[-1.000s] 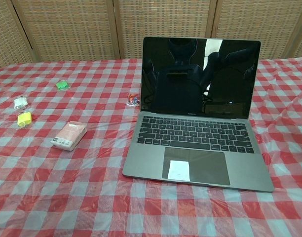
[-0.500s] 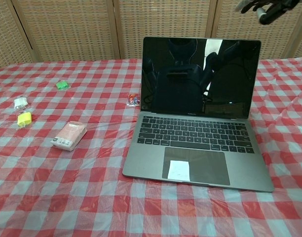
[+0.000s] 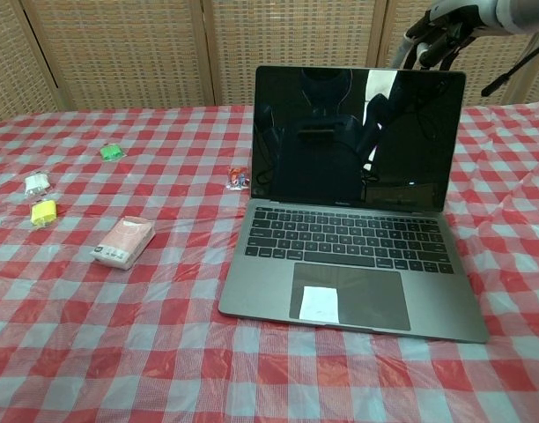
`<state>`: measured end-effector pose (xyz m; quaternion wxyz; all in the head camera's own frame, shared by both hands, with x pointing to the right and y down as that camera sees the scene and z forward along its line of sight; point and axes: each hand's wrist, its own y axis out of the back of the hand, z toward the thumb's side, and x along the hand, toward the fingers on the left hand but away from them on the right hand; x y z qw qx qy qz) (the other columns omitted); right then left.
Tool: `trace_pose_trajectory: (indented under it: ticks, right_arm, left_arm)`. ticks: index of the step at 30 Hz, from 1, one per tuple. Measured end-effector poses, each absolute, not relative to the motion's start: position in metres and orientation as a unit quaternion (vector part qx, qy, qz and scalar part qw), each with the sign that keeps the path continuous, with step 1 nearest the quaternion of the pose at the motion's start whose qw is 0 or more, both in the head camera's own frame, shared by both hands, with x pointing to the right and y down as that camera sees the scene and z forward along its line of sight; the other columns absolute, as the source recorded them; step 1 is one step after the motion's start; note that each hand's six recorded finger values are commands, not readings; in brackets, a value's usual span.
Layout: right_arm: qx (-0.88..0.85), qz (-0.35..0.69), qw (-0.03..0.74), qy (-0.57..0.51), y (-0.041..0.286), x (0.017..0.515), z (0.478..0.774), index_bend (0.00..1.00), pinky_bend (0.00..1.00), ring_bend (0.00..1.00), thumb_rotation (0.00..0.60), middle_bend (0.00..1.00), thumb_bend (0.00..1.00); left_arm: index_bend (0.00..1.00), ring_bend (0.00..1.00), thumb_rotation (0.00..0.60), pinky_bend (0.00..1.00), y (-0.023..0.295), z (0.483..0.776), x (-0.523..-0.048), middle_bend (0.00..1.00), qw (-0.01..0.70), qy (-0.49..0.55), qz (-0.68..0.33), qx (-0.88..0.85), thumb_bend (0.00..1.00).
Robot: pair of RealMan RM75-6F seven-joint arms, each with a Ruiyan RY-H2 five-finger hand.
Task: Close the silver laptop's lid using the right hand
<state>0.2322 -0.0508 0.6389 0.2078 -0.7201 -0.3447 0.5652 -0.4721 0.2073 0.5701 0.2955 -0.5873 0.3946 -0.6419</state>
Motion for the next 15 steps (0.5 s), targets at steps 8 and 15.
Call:
trace_pose_trajectory:
  ticks: [8, 15]
  right_arm:
    - [-0.729, 0.568, 0.189, -0.332, -0.046, 0.2289, 0.64, 0.44, 0.42, 0.41, 0.6, 0.5, 1.0]
    - [-0.743, 0.554, 0.17, -0.334, -0.043, 0.2242, 0.6311, 0.46, 0.44, 0.45, 0.6, 0.53, 1.0]
  left_arm:
    - [0.0, 0.0, 0.6, 0.0, 0.2077, 0.5698, -0.4705, 0.0, 0.296, 0.395, -0.641, -0.588, 0.0]
    - [0.0, 0.0, 0.6, 0.0, 0.2067, 0.5703, -0.4717, 0.0, 0.295, 0.395, -0.643, -0.586, 0.0]
